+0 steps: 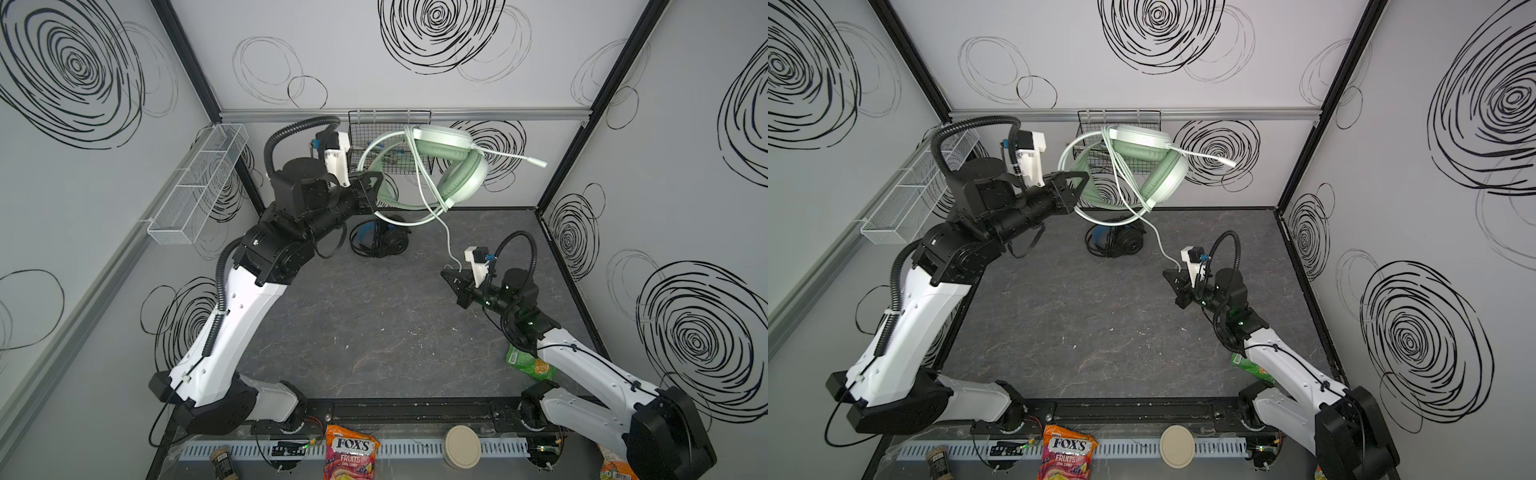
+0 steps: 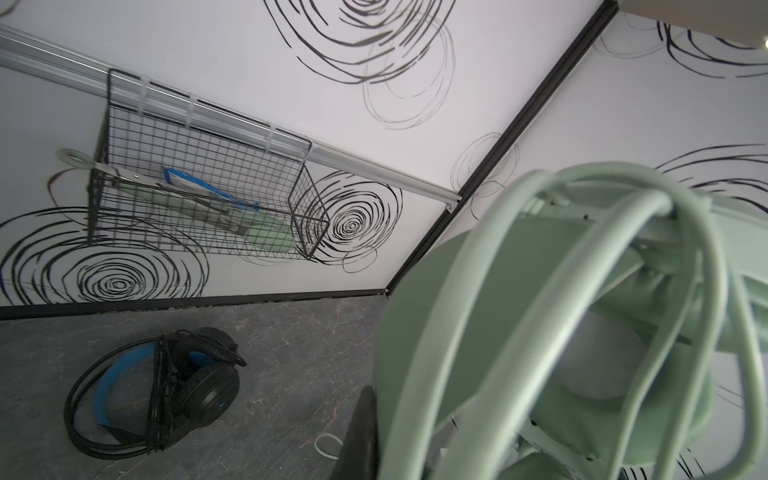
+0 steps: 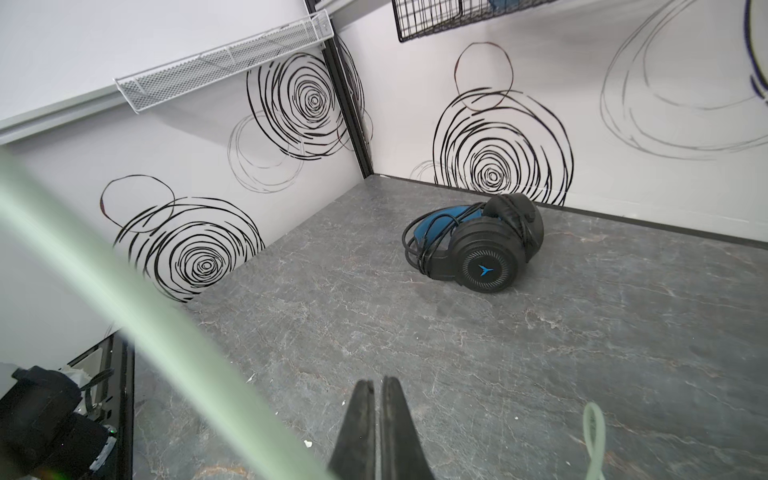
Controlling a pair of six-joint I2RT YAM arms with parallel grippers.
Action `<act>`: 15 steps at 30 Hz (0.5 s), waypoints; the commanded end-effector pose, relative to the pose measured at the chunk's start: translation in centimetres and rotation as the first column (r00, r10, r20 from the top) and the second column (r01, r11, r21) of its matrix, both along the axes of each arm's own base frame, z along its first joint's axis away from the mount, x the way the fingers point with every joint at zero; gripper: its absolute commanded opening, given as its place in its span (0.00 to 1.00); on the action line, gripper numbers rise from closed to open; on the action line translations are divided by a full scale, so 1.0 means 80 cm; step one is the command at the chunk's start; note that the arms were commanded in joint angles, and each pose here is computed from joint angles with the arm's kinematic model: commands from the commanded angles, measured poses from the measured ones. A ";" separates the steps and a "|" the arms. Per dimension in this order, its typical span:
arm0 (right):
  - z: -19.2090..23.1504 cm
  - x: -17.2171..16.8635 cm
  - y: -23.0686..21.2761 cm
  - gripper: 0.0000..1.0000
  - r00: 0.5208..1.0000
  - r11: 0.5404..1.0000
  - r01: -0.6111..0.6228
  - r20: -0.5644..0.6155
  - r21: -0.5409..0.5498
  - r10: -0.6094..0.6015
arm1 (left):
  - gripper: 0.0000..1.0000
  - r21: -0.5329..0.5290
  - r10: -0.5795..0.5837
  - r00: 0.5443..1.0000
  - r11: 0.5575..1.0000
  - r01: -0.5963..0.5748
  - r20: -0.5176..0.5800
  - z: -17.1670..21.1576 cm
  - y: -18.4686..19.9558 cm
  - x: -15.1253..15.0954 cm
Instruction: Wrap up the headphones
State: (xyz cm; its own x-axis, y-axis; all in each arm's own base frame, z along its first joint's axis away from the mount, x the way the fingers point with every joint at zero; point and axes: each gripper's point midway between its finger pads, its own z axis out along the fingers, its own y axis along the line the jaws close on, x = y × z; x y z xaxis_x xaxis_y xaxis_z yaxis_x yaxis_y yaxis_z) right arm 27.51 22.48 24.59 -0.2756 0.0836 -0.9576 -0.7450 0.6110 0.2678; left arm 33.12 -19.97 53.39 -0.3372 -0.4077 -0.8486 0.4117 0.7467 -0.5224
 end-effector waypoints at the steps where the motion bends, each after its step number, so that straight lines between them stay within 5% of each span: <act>1: -0.007 -0.006 -0.015 0.00 0.999 0.999 0.036 -0.032 0.011 -0.036 | 0.00 -0.136 0.057 0.982 0.990 -0.033 0.180 0.079 0.037 -0.021; 9: -0.020 0.000 -0.017 0.00 0.997 0.999 0.051 -0.052 -0.015 -0.051 | 0.00 -0.163 -0.081 0.973 0.979 0.118 0.215 0.080 0.010 -0.024; 15: -0.018 0.013 -0.017 0.00 0.997 0.997 0.066 -0.045 -0.029 -0.068 | 0.00 -0.149 -0.370 0.883 0.894 0.423 0.289 0.091 -0.039 -0.054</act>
